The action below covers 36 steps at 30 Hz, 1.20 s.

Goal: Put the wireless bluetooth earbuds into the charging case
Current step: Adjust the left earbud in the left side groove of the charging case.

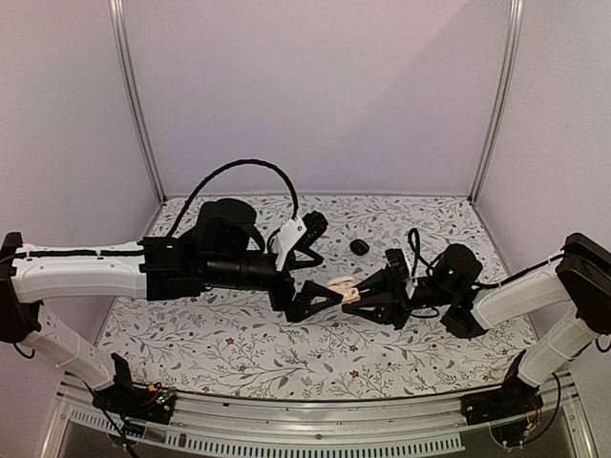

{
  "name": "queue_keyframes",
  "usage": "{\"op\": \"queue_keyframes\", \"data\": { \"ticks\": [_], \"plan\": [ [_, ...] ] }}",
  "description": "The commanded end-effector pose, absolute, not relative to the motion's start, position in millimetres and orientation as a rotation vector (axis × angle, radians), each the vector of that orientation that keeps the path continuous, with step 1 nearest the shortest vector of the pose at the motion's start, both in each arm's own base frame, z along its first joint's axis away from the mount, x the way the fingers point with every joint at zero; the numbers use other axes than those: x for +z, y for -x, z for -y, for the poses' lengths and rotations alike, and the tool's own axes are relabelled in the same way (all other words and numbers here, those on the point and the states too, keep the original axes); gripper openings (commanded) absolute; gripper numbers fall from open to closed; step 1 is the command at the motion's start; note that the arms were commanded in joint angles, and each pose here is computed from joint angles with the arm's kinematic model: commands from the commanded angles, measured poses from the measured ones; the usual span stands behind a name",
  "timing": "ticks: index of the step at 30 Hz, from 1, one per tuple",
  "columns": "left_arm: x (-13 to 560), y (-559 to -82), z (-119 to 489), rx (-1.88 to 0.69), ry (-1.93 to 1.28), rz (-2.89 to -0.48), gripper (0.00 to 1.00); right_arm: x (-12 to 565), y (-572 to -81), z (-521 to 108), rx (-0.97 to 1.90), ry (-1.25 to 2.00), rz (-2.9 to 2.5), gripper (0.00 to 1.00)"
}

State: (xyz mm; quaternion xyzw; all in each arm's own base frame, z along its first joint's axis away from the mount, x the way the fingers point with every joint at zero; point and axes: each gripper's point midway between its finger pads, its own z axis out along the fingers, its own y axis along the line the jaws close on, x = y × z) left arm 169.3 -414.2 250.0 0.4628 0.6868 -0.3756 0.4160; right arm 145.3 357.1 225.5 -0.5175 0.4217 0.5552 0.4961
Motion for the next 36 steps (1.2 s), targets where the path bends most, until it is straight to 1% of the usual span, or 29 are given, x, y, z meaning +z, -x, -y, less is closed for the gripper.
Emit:
{"op": "queue_keyframes", "data": {
  "ticks": [1, 14, 24, 32, 36],
  "plan": [
    [255, -172, 417, -0.933, -1.132, -1.736, 1.0, 229, -143, -355, 1.331, 1.249, -1.004, 0.0],
    [250, -176, 416, -0.999, -1.052, -1.763, 1.0, 236, -135, -352, 1.335, 1.25, -0.964, 0.0],
    [233, -167, 416, -1.056, -1.077, -1.776, 1.0, 243, -134, -349, 1.344, 1.222, -0.948, 0.0],
    [242, -179, 416, -1.081, -0.979, -1.804, 1.0, 244, -131, -347, 1.351, 1.228, -0.933, 0.0],
    [235, -184, 420, -1.073, -0.964, -1.849, 1.0, 244, -132, -347, 1.345, 1.223, -0.938, 0.0]
  ]
}}
